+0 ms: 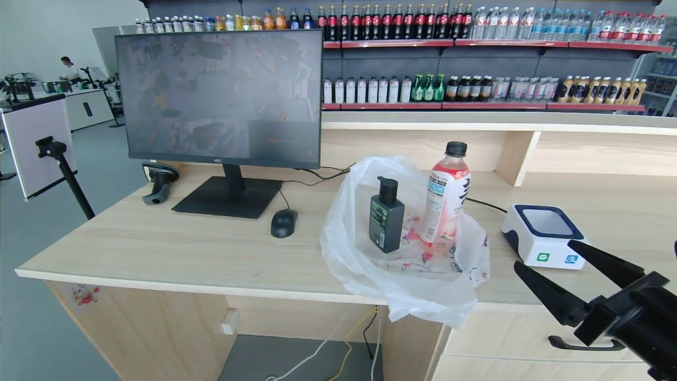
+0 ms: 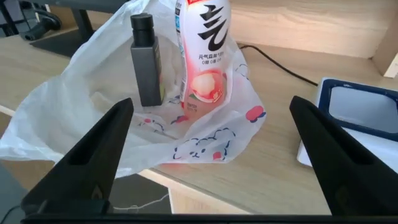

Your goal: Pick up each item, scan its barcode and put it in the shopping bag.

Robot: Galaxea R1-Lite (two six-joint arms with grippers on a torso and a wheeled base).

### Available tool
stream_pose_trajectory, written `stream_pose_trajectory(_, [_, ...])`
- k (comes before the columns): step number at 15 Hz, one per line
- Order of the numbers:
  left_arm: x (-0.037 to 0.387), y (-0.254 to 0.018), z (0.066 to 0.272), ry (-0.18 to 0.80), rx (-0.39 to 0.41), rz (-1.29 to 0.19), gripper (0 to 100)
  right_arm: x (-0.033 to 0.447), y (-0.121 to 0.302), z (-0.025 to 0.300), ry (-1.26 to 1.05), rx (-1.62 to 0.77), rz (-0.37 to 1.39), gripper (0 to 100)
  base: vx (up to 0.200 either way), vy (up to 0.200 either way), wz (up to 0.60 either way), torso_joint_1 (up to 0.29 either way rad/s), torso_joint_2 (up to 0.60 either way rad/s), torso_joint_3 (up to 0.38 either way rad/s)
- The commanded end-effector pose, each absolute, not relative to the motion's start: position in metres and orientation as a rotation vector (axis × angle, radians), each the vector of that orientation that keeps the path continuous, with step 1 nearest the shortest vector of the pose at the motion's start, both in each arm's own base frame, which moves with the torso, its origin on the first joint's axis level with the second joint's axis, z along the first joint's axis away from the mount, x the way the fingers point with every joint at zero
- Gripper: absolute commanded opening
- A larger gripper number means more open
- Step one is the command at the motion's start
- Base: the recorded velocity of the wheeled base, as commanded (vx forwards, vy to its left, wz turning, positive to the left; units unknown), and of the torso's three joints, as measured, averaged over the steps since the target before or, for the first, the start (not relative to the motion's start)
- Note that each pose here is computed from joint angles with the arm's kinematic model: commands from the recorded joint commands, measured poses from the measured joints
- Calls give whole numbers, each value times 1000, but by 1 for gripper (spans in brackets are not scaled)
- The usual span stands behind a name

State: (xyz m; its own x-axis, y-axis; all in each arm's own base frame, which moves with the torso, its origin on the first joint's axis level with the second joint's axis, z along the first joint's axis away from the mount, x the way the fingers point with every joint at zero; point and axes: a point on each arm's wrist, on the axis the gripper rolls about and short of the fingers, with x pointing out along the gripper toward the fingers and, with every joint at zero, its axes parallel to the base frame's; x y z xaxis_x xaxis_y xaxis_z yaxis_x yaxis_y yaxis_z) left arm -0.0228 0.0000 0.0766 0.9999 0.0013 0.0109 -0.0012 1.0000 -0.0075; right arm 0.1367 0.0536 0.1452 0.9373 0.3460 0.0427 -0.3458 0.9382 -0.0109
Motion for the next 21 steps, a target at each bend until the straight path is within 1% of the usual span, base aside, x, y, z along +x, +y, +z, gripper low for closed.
stream_pose_trajectory(1, [-23, 0, 77, -12, -8, 1, 100, 110, 44, 155, -94, 8, 364, 100, 0, 0, 0, 0, 0, 0])
stream_pose_trajectory(5, [-23, 0, 77, -14, -8, 1, 100, 92, 39, 148, -15, -5, 382, 100, 0, 0, 0, 0, 0, 0])
stream_pose_trajectory(8, [-23, 0, 77, -14, -8, 1, 100, 62, 32, 136, 54, -73, 471, 100, 0, 0, 0, 0, 0, 0])
stream_pose_trajectory(10, [-23, 0, 77, -12, -8, 1, 100, 42, 22, 124, 100, -95, 477, 100, 0, 0, 0, 0, 0, 0])
stream_pose_trajectory(12, [-23, 0, 77, -12, -8, 1, 100, 12, 7, 99, 155, -133, 541, 100, 0, 0, 0, 0, 0, 0])
stream_pose_trajectory(14, [-23, 0, 77, -12, -8, 1, 100, -8, -6, 81, 149, -152, 591, 100, 0, 0, 0, 0, 0, 0])
stream_pose_trajectory(16, [-23, 0, 77, -12, -8, 1, 100, -8, -6, 79, 130, -108, 583, 100, 0, 0, 0, 0, 0, 0])
stream_pose_trajectory(18, [-23, 0, 77, -12, -8, 1, 100, -8, -6, 78, 157, -55, 551, 100, 0, 0, 0, 0, 0, 0])
stream_pose_trajectory(20, [-23, 0, 77, -14, -8, 1, 100, -7, -4, 79, 181, -62, 425, 100, 0, 0, 0, 0, 0, 0])
stream_pose_trajectory(21, [-23, 0, 77, -12, -8, 1, 100, -7, -3, 79, 194, -64, 321, 100, 0, 0, 0, 0, 0, 0])
